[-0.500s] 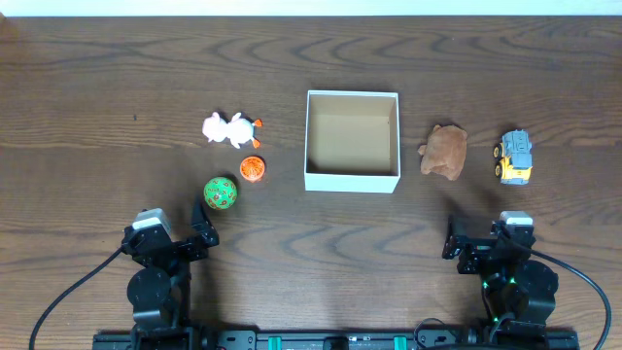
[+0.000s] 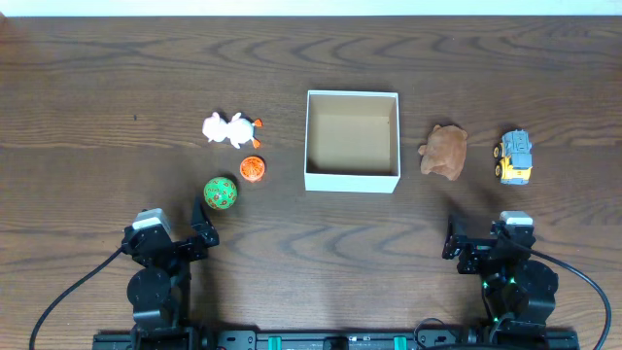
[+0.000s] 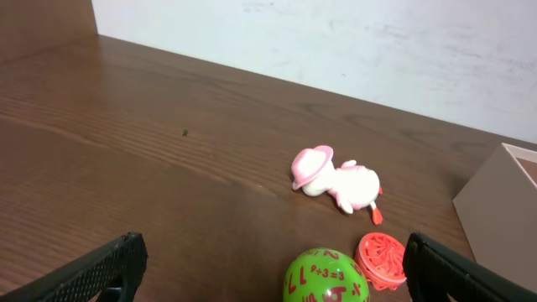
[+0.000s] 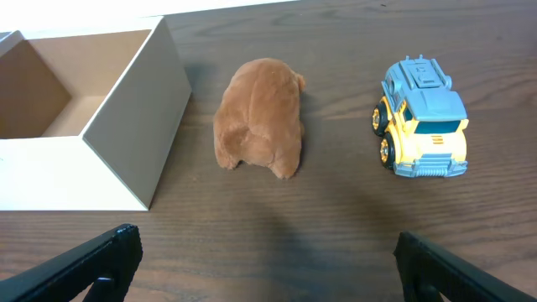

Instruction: Pack container

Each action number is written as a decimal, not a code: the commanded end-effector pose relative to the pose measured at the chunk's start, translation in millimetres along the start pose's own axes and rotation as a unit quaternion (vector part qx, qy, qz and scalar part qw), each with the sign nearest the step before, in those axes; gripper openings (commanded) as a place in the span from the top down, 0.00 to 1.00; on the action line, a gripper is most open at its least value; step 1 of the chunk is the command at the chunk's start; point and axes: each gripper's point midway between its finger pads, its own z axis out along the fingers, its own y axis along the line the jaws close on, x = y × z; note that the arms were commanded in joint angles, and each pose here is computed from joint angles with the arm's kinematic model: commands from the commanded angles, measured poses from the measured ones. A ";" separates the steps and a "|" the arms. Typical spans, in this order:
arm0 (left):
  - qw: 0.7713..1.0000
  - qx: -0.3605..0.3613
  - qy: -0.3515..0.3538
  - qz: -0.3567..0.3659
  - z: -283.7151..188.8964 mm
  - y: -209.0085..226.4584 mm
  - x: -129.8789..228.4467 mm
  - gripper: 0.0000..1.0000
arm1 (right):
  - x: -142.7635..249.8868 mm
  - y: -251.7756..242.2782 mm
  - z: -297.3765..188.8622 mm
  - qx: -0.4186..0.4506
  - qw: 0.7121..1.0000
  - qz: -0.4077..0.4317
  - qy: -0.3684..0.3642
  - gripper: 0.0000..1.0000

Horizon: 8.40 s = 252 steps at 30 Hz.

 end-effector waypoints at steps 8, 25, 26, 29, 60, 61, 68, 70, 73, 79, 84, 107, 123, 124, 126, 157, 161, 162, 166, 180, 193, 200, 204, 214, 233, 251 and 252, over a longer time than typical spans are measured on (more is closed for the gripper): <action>1.000 -0.008 0.012 -0.004 3.3 4.6 13.1 0.02 | 0.5 1.5 0.4 -0.003 1.000 0.005 -0.002 0.01; 1.000 -0.003 -0.009 -0.006 3.3 2.5 2.5 0.02 | -8.9 -0.5 0.2 0.004 1.000 -0.012 -0.021 0.01; 1.000 -0.003 -0.008 -0.005 3.4 2.6 3.2 0.02 | -16.0 2.9 -0.2 -0.005 0.999 -0.004 -0.035 0.01; 1.000 -0.005 -0.001 -0.005 3.4 3.3 6.7 0.02 | -25.7 19.4 -2.1 -0.054 0.996 0.044 -0.051 0.01; 0.958 -0.055 0.281 0.030 65.3 -11.8 -77.1 0.02 | -176.6 71.2 33.4 -0.115 0.978 -0.021 0.172 0.01; 0.955 -0.060 0.290 0.029 72.0 -9.5 -77.3 0.02 | -180.0 71.1 40.0 -0.104 0.976 -0.034 0.188 0.01; 0.939 -0.079 0.335 0.022 95.2 2.8 -60.5 0.02 | -182.7 54.0 101.0 -0.004 0.957 -0.083 0.279 0.01; 0.934 -0.081 0.346 0.022 95.9 3.9 -54.1 0.02 | -171.0 48.8 117.9 0.003 0.951 -0.075 0.300 0.01; 0.929 -0.083 0.360 0.023 95.6 5.3 -46.8 0.02 | -145.1 37.0 138.8 0.014 0.938 -0.067 0.341 0.01; 0.928 -0.084 0.363 0.023 96.1 5.7 -44.7 0.02 | -104.6 19.0 172.6 0.027 0.918 -0.055 0.392 0.01; 0.928 -0.084 0.363 0.023 96.1 5.7 -44.7 0.02 | -73.0 7.8 194.6 0.043 0.904 -0.029 0.424 0.01; 0.928 -0.084 0.363 0.023 96.1 5.7 -44.7 0.02 | 9.0 14.1 206.3 0.055 0.848 0.011 0.527 0.99; 0.928 -0.084 0.363 0.023 96.1 5.7 -44.7 0.02 | -185.6 151.8 117.1 -0.089 0.960 -0.010 0.264 0.99; 0.928 -0.084 0.363 0.023 96.1 5.7 -44.7 0.02 | -186.7 162.4 115.3 -0.097 0.961 -0.003 0.260 0.99; 0.928 -0.084 0.363 0.023 96.1 5.7 -44.7 0.02 | -183.8 184.4 115.8 -0.111 0.960 0.013 0.257 0.99; 0.928 -0.084 0.363 0.023 96.1 5.7 -44.7 0.02 | 20.2 245.3 243.9 -0.041 0.923 -0.027 0.381 0.40; 0.928 -0.084 0.363 0.023 96.1 5.7 -44.7 0.02 | 7.9 247.6 240.1 -0.053 0.927 -0.040 0.370 0.32; 0.928 -0.084 0.363 0.023 96.1 5.7 -44.7 0.02 | 0.4 248.4 238.5 -0.058 0.929 -0.045 0.363 0.30; 0.928 -0.084 0.363 0.023 96.1 5.7 -44.7 0.02 | -45.3 247.3 229.2 -0.069 0.945 -0.057 0.316 0.11; 0.928 -0.084 0.363 0.023 96.1 5.7 -44.7 0.02 | -190.9 61.6 150.6 0.122 0.966 -0.007 0.227 0.01; 0.928 -0.084 0.363 0.023 96.1 5.7 -44.7 0.02 | -113.6 -106.8 153.8 0.113 0.911 0.094 0.385 0.04; 0.928 -0.084 0.363 0.023 96.1 5.7 -44.7 0.02 | -61.0 -122.6 174.5 0.115 0.881 0.067 0.453 0.05; 0.928 -0.084 0.363 0.023 96.1 5.7 -44.7 0.02 | -32.3 -136.4 178.4 0.140 0.858 0.058 0.490 0.08; 0.928 -0.084 0.363 0.023 96.1 5.7 -44.7 0.02 | -10.5 -141.3 181.8 0.146 0.842 0.059 0.516 0.21; 0.928 -0.084 0.363 0.023 96.1 5.7 -44.7 0.02 | -41.8 -117.4 181.7 0.153 0.860 0.053 0.483 0.63; 0.928 -0.084 0.363 0.023 96.1 5.7 -44.7 0.02 | -171.5 166.6 128.1 -0.056 0.961 -0.094 0.254 0.89; 0.928 -0.084 0.363 0.023 96.1 5.7 -44.7 0.02 | -167.3 173.4 129.2 -0.053 0.961 -0.099 0.254 0.89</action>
